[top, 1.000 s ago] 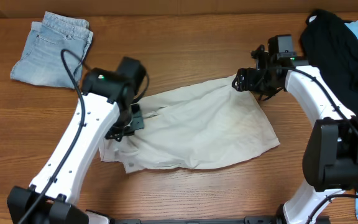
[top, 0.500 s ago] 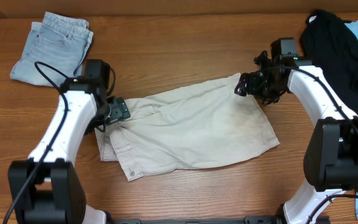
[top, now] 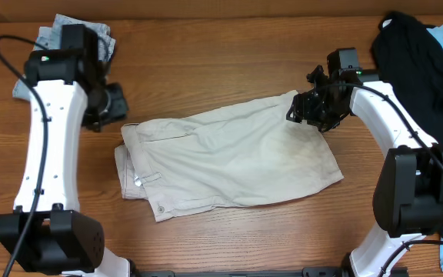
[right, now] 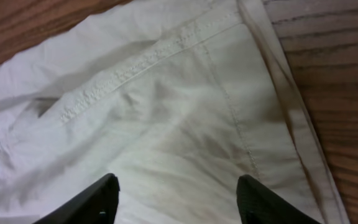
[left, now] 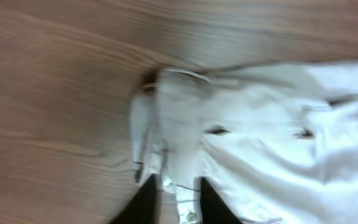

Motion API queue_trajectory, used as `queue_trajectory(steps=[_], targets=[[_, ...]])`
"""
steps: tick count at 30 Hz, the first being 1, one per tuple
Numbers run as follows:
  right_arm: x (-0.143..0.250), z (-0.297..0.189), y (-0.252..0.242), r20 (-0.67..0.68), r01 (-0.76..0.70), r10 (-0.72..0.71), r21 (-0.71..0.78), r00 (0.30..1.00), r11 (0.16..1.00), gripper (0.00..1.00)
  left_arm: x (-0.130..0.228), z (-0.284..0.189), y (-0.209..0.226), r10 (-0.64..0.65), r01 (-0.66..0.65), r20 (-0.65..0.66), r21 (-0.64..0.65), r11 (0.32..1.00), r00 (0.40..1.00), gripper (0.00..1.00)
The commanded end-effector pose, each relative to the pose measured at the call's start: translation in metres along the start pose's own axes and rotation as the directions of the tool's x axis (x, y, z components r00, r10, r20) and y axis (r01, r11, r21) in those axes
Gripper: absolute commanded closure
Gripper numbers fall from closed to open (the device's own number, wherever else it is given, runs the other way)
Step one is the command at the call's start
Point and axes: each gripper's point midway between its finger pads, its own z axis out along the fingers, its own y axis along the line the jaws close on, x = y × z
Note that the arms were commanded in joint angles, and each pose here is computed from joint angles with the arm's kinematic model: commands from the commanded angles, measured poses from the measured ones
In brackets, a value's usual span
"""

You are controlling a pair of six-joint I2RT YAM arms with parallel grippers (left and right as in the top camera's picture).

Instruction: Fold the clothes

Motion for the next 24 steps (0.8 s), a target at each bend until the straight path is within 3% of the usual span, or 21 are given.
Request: queue_trajectory(steps=[1,5,12,17,24], targets=[[0.000,-0.001,0.003,-0.004,0.000,0.000,-0.009,1.000,1.000,0.43,0.025,0.024,-0.032,0.099,-0.096,-0.085,0.041,0.995,0.991,0.96],[0.000,-0.001,0.002,-0.005,-0.001,0.001,-0.009,1.000,1.000,0.49,0.055,0.061,-0.048,0.143,-0.133,-0.182,0.070,0.989,0.973,0.96],[0.000,-0.001,0.003,-0.005,-0.001,0.001,-0.009,1.000,1.000,0.50,0.084,0.118,-0.056,0.144,-0.121,-0.277,0.098,0.988,0.950,0.96],[0.001,-0.001,0.003,-0.007,-0.001,0.001,-0.009,1.000,1.000,0.50,0.062,0.158,-0.041,0.137,-0.143,-0.210,-0.013,0.990,0.968,0.96],[0.004,-0.001,0.002,-0.021,-0.010,0.010,-0.007,1.000,1.000,0.50,0.019,0.224,-0.054,0.130,-0.130,-0.085,-0.001,0.991,0.988,0.96]])
